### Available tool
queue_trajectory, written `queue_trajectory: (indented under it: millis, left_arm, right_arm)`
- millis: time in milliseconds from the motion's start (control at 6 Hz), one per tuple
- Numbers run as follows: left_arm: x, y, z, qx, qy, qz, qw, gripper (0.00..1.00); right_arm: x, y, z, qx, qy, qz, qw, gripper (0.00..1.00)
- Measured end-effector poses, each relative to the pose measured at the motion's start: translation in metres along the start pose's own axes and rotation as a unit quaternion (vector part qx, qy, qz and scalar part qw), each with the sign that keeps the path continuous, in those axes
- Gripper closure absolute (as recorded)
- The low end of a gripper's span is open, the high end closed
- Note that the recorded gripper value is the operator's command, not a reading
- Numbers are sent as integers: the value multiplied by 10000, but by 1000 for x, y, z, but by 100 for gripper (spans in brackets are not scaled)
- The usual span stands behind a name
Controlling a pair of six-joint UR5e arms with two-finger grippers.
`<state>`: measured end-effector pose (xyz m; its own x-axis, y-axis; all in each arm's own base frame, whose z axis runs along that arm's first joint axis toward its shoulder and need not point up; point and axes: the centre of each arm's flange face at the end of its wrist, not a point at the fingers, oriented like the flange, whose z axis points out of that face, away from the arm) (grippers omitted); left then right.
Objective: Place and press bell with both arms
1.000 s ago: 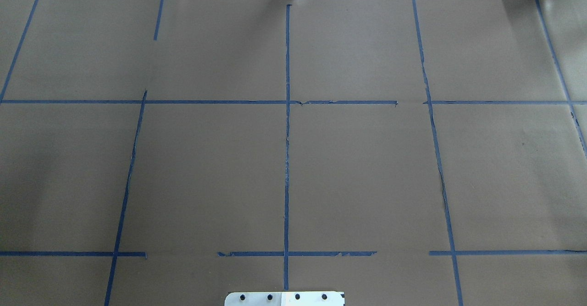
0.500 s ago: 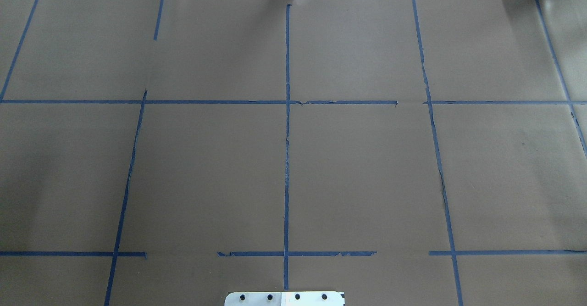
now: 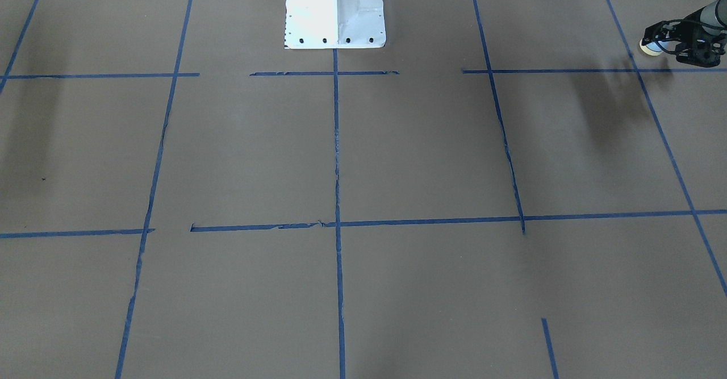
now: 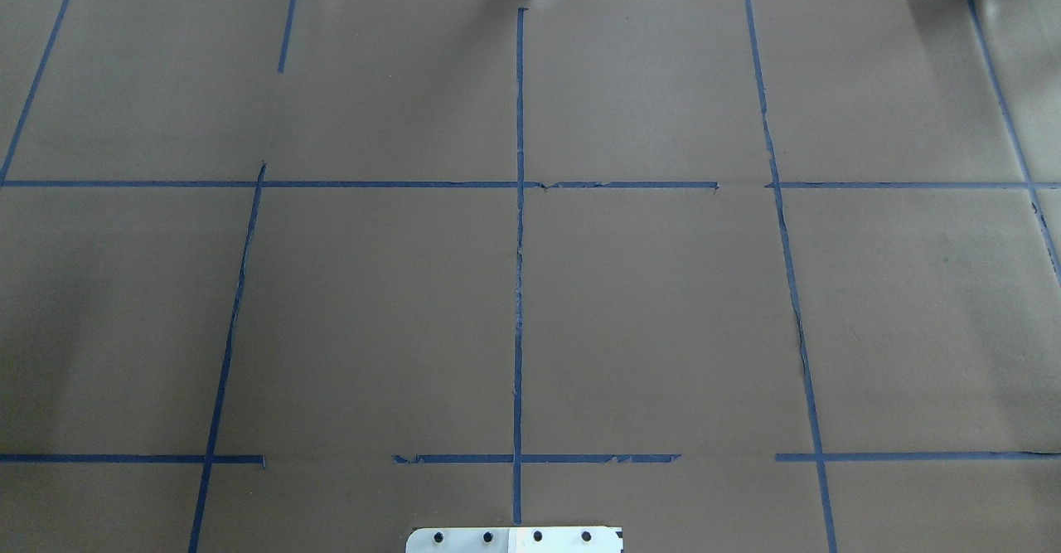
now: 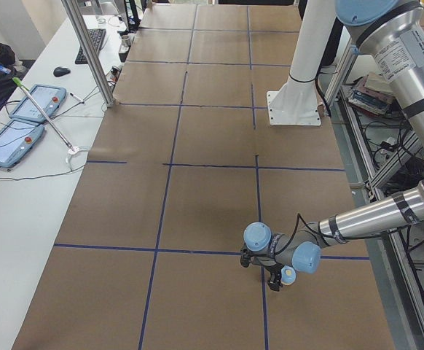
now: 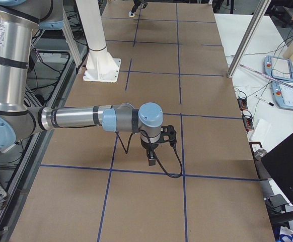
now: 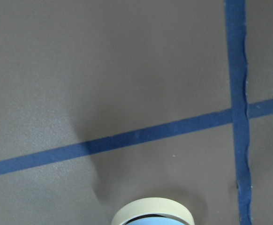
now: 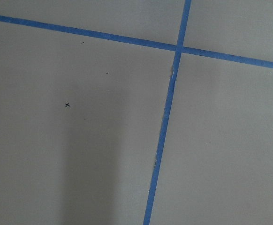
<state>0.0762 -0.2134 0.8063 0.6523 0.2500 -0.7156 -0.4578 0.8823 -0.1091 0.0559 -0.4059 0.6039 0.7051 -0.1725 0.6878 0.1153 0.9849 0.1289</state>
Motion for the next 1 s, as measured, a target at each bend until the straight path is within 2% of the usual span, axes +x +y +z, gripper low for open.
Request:
queue_trajectory:
  millis: [667, 833, 1000]
  left_arm:
    - [3, 1, 8, -161, -35, 60, 9998, 0]
    - [4, 0, 10, -186, -47, 63, 9998, 11]
    - [4, 0, 10, -199, -65, 60, 9998, 12]
  right_arm:
    - [0, 1, 0, -3, 0, 4, 10000, 0]
    - [0, 1, 0, -2, 0, 3, 10000, 0]
    - [0, 1, 0, -4, -1, 5, 10000, 0]
